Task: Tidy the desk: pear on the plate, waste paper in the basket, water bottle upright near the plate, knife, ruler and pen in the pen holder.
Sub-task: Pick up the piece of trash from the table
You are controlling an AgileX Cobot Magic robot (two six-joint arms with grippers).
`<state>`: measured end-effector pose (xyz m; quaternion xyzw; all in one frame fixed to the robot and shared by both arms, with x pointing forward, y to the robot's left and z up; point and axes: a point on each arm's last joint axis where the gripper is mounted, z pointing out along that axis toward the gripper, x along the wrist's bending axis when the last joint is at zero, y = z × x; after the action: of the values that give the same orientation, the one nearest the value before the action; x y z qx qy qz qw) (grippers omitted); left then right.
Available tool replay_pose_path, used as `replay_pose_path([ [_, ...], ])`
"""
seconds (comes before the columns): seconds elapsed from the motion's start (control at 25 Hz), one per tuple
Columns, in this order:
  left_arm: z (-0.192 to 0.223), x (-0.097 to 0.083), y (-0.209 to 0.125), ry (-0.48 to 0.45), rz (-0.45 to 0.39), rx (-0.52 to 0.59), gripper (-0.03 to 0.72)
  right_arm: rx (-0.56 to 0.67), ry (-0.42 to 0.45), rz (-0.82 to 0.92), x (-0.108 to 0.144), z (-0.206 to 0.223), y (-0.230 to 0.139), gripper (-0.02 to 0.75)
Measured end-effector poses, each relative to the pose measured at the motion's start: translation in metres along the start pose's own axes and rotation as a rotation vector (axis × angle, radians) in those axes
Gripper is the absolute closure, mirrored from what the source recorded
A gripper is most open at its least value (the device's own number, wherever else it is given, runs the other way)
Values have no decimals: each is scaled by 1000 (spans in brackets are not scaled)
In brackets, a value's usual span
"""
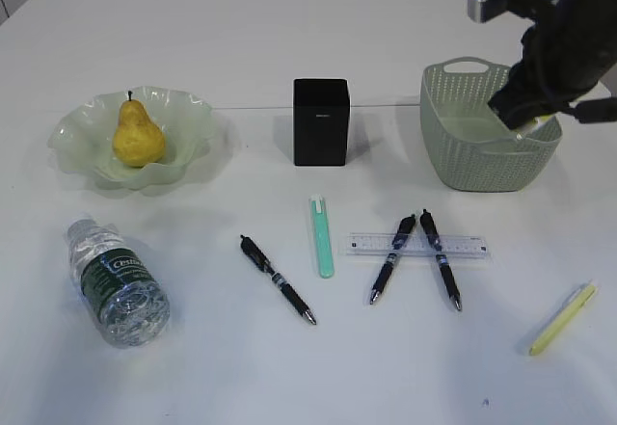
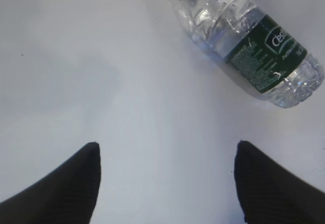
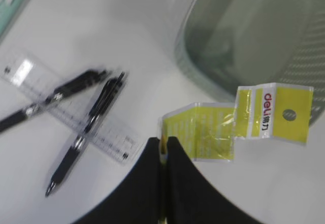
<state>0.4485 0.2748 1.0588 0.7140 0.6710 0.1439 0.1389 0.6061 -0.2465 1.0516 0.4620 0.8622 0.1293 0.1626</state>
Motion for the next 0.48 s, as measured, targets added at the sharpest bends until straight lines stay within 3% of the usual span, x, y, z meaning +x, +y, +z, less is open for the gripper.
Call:
replay_pose_path([
  [0.2, 0, 0, 0, 0, 0, -4, 107, -132, -69, 61, -14, -4, 28, 750],
  [0.48, 0, -1, 0, -15, -10, -4, 107, -149, -118, 151, -35, 38, 51, 750],
])
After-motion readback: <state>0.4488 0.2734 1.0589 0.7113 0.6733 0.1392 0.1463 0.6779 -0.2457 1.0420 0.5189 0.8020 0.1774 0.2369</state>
